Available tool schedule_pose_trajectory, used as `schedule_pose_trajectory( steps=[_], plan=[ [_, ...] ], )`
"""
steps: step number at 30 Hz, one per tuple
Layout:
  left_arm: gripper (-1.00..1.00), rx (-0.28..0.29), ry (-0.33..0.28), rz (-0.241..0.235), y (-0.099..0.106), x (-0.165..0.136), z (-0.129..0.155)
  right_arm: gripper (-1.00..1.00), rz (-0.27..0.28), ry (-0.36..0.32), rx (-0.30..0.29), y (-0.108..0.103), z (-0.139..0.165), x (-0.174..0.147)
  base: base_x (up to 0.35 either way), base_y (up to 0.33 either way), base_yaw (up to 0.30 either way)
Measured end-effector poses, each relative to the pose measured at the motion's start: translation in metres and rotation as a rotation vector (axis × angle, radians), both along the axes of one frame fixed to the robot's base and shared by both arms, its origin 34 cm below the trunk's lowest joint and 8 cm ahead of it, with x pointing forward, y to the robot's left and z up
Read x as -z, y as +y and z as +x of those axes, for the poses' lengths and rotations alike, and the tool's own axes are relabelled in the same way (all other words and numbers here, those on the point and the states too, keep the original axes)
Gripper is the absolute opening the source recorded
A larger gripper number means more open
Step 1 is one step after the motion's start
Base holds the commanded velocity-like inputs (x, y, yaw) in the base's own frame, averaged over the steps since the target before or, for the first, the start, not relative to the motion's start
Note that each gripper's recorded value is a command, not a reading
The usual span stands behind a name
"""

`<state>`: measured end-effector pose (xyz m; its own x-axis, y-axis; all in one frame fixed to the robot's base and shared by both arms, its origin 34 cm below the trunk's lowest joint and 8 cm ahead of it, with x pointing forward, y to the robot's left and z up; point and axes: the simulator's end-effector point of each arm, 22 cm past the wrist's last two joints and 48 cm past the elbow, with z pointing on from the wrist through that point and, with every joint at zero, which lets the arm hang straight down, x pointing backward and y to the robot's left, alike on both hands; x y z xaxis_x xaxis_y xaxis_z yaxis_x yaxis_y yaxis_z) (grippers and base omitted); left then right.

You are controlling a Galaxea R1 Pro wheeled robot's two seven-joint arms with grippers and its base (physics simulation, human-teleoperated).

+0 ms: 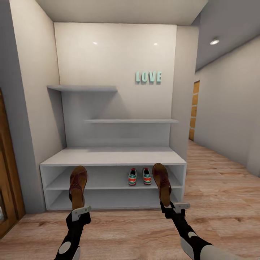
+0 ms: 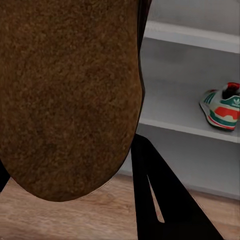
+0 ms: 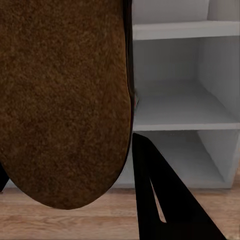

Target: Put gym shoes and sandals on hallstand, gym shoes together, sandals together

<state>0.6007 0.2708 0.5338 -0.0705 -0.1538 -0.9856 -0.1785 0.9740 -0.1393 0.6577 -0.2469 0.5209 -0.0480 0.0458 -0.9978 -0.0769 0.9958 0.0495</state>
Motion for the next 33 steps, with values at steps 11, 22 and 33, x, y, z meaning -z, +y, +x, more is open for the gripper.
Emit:
schedule_pose_trajectory(
  steps=[11,22,33],
  plan=[
    [-1.0,0.0,0.0,-0.001,0.0,0.0,0.0,-1.0,0.0,0.0,0.0,0.0,-0.0001,0.0,-0.001,0.314,0.0],
    [-1.0,0.0,-0.001,0.0,0.0002,-0.0002,-0.0001,-1.0,0.0,-0.002,0.0,0.0001,0.0001,-0.0006,0.0,0.255,-0.129],
    [-1.0,0.003,0.005,0.0,-0.0014,0.0024,-0.0004,-1.0,0.0,0.0,-0.001,0.0001,-0.0002,0.0003,0.0,0.006,-0.007]
  ],
)
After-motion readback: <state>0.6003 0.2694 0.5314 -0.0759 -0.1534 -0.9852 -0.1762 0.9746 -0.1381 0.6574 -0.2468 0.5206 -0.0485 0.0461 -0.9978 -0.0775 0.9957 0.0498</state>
